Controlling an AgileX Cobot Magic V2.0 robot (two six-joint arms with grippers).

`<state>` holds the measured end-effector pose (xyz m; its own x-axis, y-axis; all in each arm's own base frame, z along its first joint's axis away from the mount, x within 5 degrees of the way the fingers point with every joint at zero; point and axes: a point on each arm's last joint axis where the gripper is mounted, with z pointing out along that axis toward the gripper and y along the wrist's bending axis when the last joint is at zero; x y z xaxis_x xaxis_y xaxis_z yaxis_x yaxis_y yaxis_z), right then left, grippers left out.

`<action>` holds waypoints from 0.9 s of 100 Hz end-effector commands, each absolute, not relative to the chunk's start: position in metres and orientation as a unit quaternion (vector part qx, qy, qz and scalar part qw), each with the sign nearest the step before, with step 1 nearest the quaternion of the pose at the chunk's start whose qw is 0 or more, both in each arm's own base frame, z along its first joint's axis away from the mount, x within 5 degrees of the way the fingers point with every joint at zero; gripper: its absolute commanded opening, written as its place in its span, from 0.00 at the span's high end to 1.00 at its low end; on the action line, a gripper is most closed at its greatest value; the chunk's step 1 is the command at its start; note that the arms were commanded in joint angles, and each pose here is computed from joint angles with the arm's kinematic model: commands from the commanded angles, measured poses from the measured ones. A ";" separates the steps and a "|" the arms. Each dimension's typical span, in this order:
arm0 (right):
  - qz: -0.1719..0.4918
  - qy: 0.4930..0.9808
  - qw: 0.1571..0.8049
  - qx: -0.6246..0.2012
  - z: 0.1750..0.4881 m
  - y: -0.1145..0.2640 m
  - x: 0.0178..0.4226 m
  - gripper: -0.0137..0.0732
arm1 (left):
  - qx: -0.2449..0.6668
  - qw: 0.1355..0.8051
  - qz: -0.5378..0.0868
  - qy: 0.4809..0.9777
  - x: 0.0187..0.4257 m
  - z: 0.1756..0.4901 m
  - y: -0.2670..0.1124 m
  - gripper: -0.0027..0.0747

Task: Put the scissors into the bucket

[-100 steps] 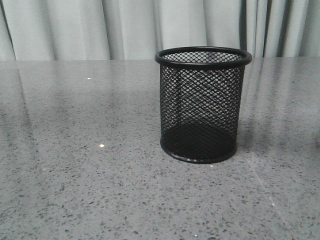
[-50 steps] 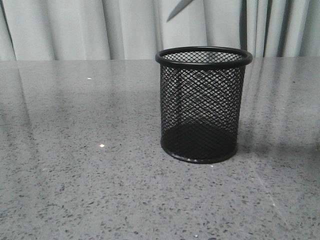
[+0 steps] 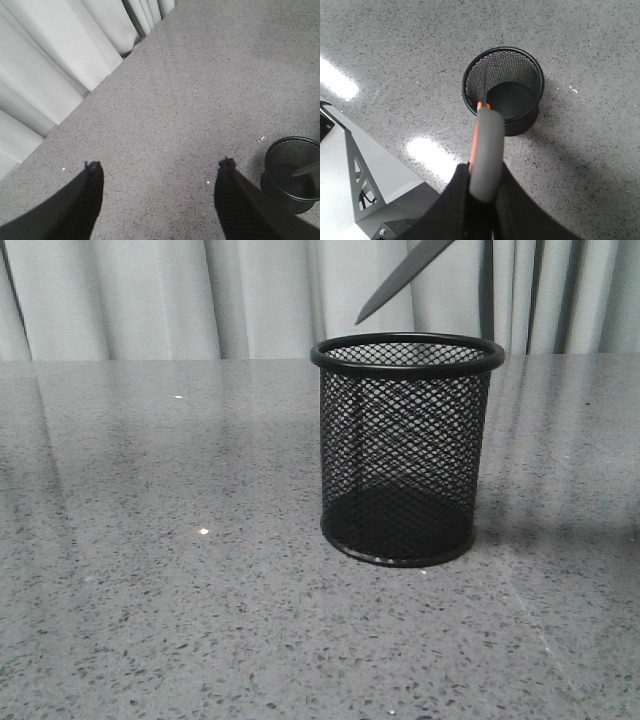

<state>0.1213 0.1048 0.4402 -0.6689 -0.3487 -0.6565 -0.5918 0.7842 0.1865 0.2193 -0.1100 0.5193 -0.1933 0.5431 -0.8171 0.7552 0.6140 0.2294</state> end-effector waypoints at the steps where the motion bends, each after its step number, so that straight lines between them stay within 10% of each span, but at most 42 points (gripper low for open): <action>1: 0.189 0.897 0.299 -0.266 0.441 0.105 0.122 0.90 | 0.411 0.521 -0.124 0.738 0.207 0.539 -0.107 0.40; 90: 0.148 0.921 0.246 -0.262 0.415 0.124 0.159 0.90 | 0.411 0.521 -0.124 0.738 0.207 0.539 -0.107 0.40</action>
<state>0.1625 0.1301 0.4084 -0.7428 -0.4120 -0.5277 -0.5597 0.8147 0.1518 0.2192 -0.1101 0.5193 -0.1932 0.5423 -0.8177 0.7558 0.6136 0.2284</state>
